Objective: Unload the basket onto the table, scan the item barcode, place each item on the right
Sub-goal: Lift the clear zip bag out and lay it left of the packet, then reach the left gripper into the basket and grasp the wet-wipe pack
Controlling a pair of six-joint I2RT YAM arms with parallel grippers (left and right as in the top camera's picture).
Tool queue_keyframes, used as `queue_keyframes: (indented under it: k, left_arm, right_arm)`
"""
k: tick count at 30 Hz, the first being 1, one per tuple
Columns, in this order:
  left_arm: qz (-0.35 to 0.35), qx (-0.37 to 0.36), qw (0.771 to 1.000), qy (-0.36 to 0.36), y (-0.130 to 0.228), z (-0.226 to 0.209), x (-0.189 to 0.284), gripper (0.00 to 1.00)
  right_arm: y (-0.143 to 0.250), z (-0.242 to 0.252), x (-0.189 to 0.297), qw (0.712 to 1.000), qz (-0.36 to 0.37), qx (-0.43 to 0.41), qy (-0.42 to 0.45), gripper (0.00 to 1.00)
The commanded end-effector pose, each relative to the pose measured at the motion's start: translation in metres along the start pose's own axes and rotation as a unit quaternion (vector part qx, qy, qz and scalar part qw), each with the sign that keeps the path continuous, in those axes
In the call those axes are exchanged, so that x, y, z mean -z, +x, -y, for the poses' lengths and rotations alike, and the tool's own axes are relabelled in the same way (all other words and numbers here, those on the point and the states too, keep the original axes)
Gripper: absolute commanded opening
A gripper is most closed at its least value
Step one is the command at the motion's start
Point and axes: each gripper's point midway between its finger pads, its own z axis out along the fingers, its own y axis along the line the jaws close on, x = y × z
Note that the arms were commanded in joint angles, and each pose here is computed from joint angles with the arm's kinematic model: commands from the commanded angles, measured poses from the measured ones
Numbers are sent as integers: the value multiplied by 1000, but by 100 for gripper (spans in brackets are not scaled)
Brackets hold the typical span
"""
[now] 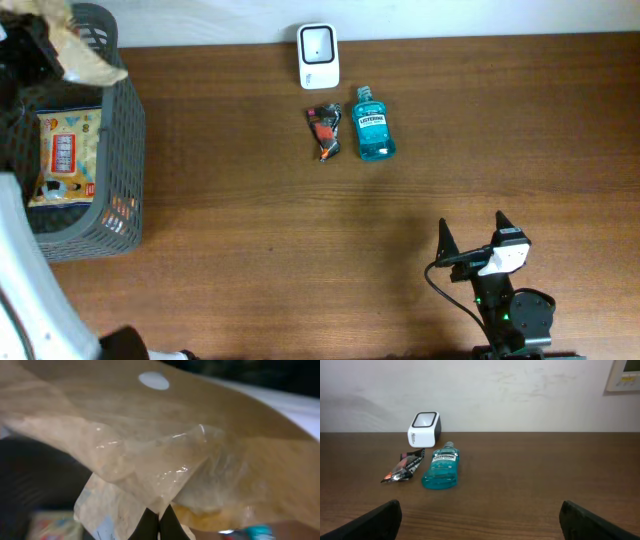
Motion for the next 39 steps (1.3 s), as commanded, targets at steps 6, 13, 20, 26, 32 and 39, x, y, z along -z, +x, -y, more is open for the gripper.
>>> queue_keyframes:
  k: [6, 13, 20, 26, 32, 39]
  left_arm:
    - [-90, -31, 966, 240, 53, 172, -24, 0]
    - [-330, -89, 926, 163, 234, 224, -133, 0]
    - [-436, -157, 883, 74, 352, 236, -178, 0]
    - [-395, -184, 900, -28, 328, 213, -186, 86]
    - [-288, -136, 945, -68, 196, 179, -170, 99]
    - [-144, 2, 962, -234, 59, -22, -118, 99]
  right_arm:
    - [3, 2, 0, 1000, -1, -2, 4, 98]
    - [3, 2, 0, 1000, -1, -2, 4, 98]
    - [3, 2, 0, 1000, -1, -2, 4, 99]
    - [3, 2, 0, 1000, -1, -2, 4, 98]
    - [3, 2, 0, 1000, -1, -2, 4, 98]
    - [3, 2, 0, 1000, -1, -2, 4, 98]
